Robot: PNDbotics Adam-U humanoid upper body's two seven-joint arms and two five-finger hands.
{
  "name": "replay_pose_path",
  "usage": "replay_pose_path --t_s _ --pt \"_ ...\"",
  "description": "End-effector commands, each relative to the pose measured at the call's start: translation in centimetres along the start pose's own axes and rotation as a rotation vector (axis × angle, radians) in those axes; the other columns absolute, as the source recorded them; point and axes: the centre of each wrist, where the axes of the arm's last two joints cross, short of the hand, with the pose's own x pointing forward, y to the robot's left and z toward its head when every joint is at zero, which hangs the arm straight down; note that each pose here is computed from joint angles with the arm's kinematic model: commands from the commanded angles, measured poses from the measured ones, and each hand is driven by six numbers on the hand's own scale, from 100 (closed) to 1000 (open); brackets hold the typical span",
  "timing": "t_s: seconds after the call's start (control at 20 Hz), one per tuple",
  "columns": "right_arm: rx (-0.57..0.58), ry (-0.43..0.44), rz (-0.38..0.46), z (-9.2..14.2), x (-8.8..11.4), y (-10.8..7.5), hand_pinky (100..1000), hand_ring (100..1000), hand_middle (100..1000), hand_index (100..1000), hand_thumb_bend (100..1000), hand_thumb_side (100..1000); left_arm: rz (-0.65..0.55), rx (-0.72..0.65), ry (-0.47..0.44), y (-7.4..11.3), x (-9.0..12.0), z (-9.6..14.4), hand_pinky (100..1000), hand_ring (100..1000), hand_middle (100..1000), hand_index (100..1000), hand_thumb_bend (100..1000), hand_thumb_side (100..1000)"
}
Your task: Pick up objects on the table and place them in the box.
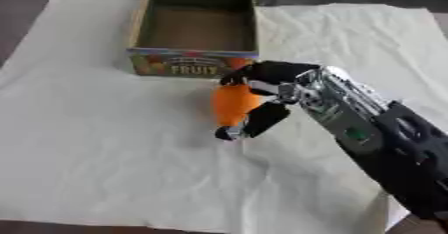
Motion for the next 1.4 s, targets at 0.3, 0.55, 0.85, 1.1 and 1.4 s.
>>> replay_pose_path --t_s 0.3,0.55,0.85,1.1,1.4 --pt "-0.035 0.030 0.038 -0.8 -0.4 0.0 900 1000 801 987 389 650 0.005 -0.012 -0.015 -0.2 0.3 -0.2 317 394 636 611 100 762" --pt "-0.089 0.043 0.038 -0.9 -0.2 -0.2 879 1000 781 939 186 393 0.008 -0.013 -0.016 -0.2 0.3 -0.3 317 394 636 611 100 764" --pt "-0.120 0.039 0.030 -1.0 0.2 -0.3 870 1000 756 909 100 179 0.011 -0.016 -0.016 -0.3 0.3 -0.3 318 394 637 611 100 766" --pt "-0.166 0.034 0.023 -0.8 0.7 -0.6 854 1000 734 826 100 100 0.011 -0.016 -0.016 -0.3 0.3 -0.3 318 395 637 610 100 768" --pt "-0.240 0.012 -0.019 0.1 1.7 -1.6 845 1000 697 751 100 100 0.010 -0.015 -0.013 -0.2 0.2 -0.3 318 395 637 610 100 767"
